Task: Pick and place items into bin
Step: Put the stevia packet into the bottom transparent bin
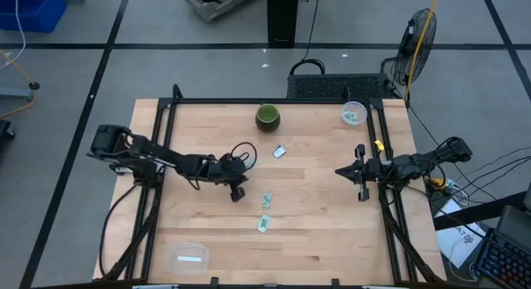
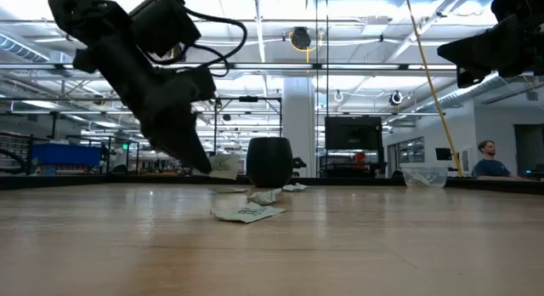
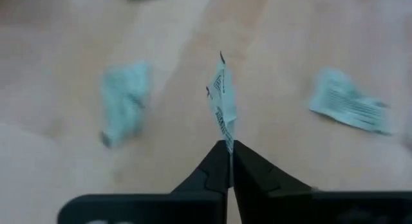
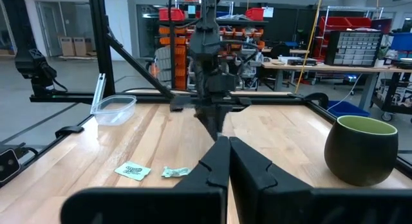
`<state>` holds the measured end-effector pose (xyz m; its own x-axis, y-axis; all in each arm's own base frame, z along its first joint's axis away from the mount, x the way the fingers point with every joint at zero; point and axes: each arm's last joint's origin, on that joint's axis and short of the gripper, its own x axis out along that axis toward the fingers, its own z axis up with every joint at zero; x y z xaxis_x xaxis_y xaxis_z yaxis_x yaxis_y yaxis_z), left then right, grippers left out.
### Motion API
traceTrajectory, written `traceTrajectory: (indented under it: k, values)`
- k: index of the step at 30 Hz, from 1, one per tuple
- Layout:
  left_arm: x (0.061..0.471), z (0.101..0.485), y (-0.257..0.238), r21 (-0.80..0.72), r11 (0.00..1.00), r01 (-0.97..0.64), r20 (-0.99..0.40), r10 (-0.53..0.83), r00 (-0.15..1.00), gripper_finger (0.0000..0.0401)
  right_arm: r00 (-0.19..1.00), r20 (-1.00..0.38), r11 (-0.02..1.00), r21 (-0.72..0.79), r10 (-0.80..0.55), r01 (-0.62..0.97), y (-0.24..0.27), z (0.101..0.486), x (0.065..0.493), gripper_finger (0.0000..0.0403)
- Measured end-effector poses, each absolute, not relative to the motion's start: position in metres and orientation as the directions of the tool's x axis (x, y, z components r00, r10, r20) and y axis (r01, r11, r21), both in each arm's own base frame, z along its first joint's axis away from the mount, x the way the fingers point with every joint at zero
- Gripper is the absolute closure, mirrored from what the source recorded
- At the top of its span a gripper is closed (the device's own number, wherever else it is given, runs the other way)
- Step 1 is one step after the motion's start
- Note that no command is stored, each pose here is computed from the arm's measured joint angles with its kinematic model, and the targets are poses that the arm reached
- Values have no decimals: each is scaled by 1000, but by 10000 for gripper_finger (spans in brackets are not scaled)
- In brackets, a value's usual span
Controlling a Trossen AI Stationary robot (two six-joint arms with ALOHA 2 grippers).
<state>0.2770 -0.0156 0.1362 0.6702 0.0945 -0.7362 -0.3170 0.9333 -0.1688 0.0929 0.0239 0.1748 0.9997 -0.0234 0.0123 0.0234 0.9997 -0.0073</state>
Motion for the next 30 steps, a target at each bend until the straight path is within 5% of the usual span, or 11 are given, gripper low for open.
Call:
traceTrajectory:
  k: [11, 21, 30]
  values:
    - [251, 169, -82, -617, 766, -183, -681, -403, 611, 389, 1000, 12, 1000, -7, -24, 24, 24, 175, 93, 403]
    - [198, 204, -152, -796, 552, -250, -590, -612, 526, 388, 1000, 12, 1000, -7, -24, 24, 24, 175, 93, 403]
    - [151, 206, -188, -758, 407, -509, -632, -651, 420, 388, 1000, 12, 1000, -7, -24, 24, 24, 175, 93, 403]
